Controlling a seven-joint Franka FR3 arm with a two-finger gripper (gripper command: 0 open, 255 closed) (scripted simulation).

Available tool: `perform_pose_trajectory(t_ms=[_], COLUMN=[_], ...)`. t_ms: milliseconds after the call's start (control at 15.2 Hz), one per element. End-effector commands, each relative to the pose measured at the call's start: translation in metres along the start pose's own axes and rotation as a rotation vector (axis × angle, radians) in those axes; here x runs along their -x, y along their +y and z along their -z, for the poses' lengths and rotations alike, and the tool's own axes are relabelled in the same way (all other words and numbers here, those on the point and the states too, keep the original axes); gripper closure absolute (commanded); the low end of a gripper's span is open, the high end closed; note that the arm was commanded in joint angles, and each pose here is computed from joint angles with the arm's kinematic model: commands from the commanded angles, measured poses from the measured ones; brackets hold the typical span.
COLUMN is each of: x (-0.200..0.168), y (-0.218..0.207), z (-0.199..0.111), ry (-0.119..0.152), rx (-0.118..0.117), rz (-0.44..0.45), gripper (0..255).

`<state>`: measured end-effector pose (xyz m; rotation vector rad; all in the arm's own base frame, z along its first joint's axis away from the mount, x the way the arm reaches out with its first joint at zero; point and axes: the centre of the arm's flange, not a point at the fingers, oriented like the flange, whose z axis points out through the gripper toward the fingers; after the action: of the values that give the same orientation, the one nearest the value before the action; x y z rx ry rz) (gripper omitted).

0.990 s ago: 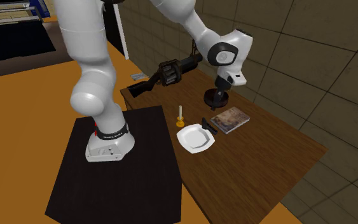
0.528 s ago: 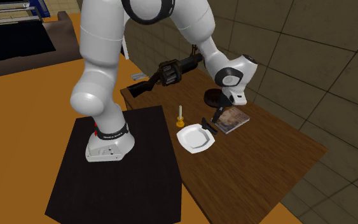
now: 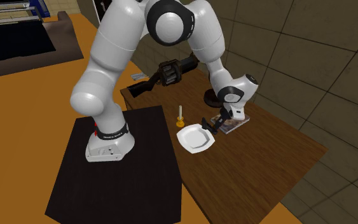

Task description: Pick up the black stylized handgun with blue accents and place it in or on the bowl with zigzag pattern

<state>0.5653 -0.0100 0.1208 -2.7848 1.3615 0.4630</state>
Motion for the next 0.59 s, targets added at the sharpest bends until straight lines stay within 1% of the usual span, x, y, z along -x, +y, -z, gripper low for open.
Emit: perform_pose_trajectory(t_ms=[0,198,528], x=[0.0,0.0,0.0], y=[0.001,0.001,0.001], z=[-0.011,-0.03,-0.03], ry=[-0.001,-0.001,-0.001], rx=[-0.001,-0.001,-0.001], rz=[-0.002,-0.002,-0.002], gripper=[0,0,0])
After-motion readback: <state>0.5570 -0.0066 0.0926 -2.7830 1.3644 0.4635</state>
